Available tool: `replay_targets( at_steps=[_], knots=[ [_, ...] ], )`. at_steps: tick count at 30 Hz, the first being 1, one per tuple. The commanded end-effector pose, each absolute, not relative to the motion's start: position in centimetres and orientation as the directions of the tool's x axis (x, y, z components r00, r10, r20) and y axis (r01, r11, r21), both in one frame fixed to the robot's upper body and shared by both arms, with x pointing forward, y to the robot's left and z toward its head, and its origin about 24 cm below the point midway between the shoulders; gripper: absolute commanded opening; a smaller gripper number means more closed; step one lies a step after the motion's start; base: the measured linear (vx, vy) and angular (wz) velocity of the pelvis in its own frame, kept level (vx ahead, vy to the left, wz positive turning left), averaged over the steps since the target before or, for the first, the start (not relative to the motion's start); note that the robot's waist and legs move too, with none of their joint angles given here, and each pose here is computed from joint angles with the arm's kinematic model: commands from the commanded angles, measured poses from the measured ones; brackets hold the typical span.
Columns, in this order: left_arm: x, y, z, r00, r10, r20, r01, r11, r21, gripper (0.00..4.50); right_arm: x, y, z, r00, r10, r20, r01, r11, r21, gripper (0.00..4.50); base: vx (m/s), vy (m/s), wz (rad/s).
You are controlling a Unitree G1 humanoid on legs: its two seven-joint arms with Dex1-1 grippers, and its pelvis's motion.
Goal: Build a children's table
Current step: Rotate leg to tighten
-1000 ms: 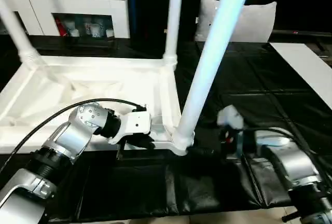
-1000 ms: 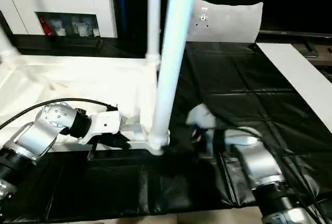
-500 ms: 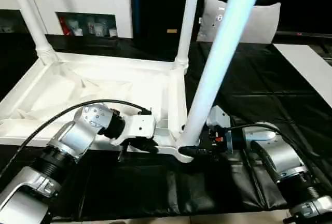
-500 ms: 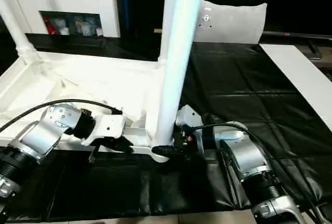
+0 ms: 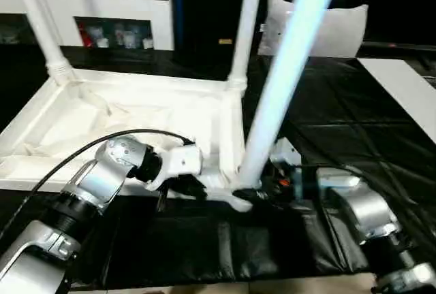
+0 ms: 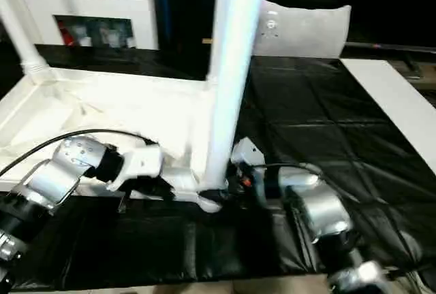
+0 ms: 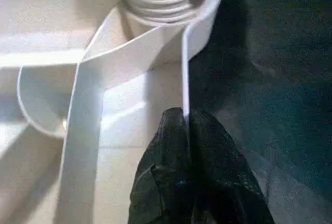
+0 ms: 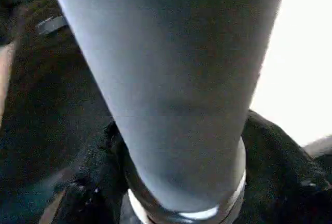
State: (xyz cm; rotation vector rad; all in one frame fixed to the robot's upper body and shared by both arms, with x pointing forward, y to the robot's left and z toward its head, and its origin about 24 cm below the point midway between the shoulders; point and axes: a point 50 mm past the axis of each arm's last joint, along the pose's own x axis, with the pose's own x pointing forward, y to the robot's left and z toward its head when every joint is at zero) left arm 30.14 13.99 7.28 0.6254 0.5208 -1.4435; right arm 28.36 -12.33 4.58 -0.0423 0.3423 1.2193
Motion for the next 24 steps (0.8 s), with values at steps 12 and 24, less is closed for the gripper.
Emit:
replay_targets(
  at_steps=[12,24],
  knots=[
    [31.0,7.2,8.6,0.357,-0.774,-0.523,0.931,0.338,0.136,0.0,30.9,-6.2,3.7,0.691,0.663,-0.287,-0.588,0.747,0.311,2.72,0.0,0.0,0.0],
    [31.4,8.0,8.8,0.41,-0.731,-0.545,0.911,0.357,0.207,0.0,31.4,-6.3,4.4,0.731,0.639,-0.24,-0.58,0.766,0.277,3.97,0.0,0.0,0.0]
  ],
)
